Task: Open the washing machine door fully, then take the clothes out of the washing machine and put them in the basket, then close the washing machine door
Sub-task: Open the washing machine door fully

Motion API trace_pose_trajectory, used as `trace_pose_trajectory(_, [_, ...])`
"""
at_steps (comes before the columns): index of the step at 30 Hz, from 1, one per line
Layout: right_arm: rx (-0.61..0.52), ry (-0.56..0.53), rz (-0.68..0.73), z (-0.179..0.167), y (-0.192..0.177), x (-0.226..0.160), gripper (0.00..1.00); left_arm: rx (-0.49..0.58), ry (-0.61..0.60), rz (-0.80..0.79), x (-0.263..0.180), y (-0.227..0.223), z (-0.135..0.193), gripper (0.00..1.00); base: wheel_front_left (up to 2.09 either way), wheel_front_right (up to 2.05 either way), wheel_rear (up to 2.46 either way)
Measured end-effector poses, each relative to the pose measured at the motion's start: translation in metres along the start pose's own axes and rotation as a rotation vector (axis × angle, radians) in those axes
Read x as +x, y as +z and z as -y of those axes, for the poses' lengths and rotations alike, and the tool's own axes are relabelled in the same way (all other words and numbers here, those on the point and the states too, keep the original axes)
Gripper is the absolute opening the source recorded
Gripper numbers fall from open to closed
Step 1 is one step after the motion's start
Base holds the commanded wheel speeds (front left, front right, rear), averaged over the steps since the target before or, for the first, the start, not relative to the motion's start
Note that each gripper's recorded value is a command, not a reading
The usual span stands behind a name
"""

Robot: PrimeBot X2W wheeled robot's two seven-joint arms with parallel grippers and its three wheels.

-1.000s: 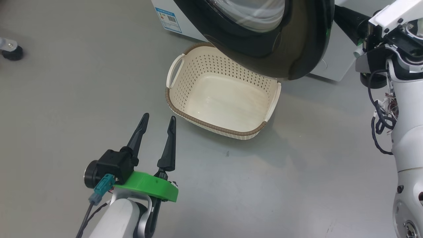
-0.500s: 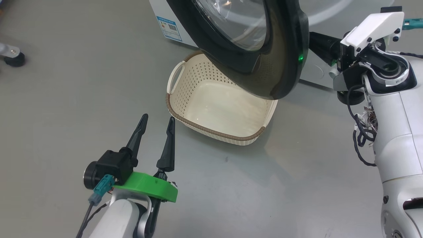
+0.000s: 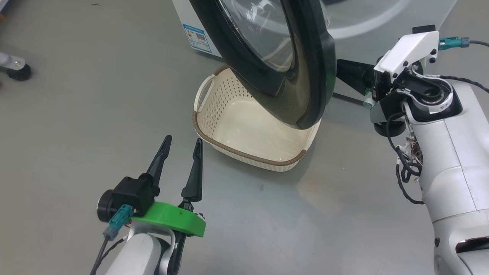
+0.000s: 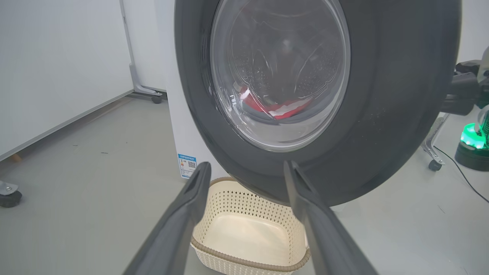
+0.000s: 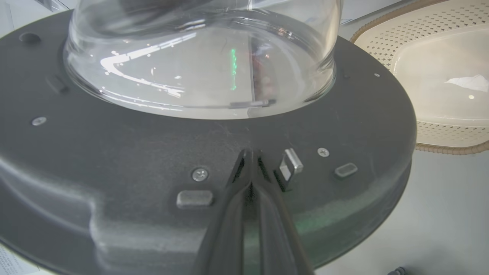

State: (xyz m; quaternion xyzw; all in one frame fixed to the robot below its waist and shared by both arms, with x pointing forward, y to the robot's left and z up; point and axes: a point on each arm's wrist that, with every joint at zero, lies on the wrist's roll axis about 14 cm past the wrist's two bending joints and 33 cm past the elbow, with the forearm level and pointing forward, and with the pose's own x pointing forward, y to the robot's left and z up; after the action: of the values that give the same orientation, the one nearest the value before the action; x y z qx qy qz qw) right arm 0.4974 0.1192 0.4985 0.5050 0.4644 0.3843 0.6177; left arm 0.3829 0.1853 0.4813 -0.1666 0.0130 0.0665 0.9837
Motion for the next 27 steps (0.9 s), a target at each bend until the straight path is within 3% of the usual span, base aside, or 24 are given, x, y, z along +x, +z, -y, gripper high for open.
trace_pose_trajectory(14, [-0.006,0.015,-0.106,-0.005,-0.033,0.007,0.00,-0.002,0.001,0.001,-0.005,0.001,0.000,1.00,0.00,0.00,0.00])
trace_pose_trajectory(27, [0.041,0.103,-0.199,-0.026,-0.064,0.017,0.00,0.007,0.009,-0.002,-0.011,0.000,-0.002,1.00,0.00,0.00,0.00])
